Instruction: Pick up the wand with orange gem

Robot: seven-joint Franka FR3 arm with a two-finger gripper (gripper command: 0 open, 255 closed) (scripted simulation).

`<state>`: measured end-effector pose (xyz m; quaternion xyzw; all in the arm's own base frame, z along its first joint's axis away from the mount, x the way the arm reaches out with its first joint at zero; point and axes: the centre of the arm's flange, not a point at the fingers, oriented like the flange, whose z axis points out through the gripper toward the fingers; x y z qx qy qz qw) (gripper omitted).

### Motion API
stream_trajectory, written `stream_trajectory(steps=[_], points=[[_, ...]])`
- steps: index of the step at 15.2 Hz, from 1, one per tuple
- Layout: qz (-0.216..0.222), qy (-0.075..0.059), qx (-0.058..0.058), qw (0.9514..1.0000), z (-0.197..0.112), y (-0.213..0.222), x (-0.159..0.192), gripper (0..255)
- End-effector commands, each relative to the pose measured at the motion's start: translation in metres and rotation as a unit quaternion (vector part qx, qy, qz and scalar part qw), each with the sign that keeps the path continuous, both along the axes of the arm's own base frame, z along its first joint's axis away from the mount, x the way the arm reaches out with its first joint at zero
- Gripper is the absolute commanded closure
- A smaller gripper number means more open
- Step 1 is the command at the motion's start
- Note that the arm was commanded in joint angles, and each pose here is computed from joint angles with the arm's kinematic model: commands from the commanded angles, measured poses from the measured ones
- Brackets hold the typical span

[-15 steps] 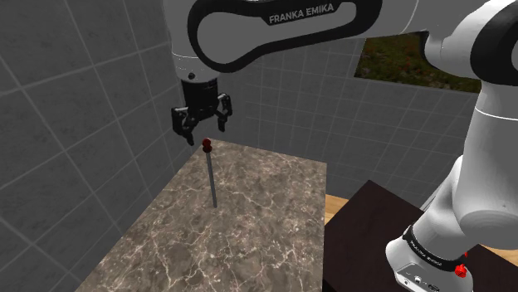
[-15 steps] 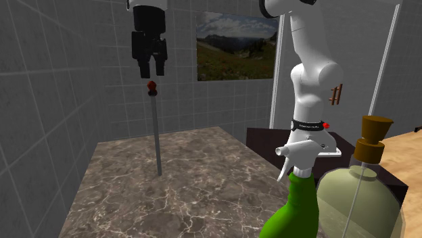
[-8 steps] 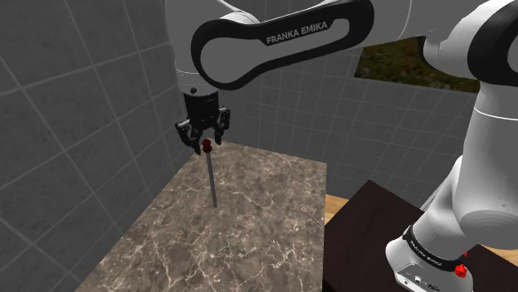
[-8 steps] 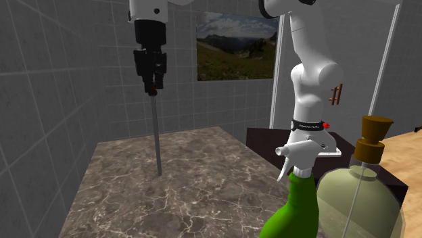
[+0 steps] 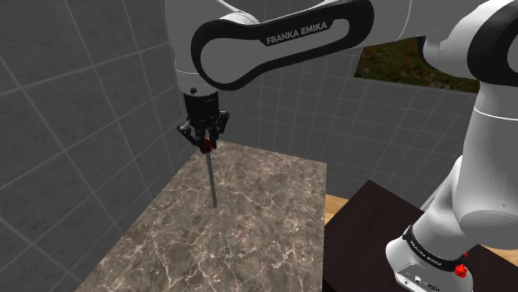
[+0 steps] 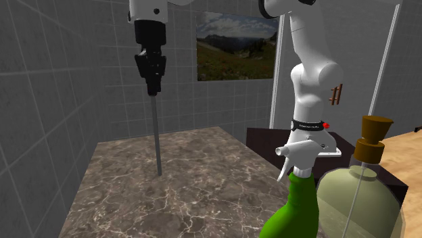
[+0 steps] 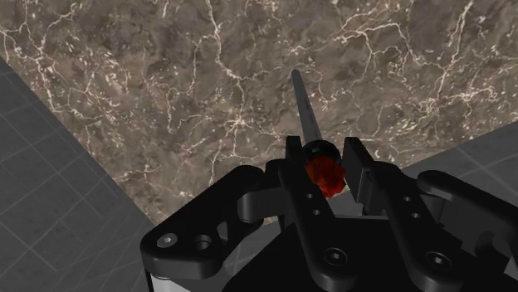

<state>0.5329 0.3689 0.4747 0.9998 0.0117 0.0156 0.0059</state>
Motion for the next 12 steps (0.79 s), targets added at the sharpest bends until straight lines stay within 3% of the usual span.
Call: stream_trajectory(steps=[1, 12], points=[[0.000, 0.000, 0.000, 1.0000, 0.000, 0.000, 0.000, 255], [0.000, 0.000, 0.000, 1.0000, 0.058, 0.000, 0.000, 255]])
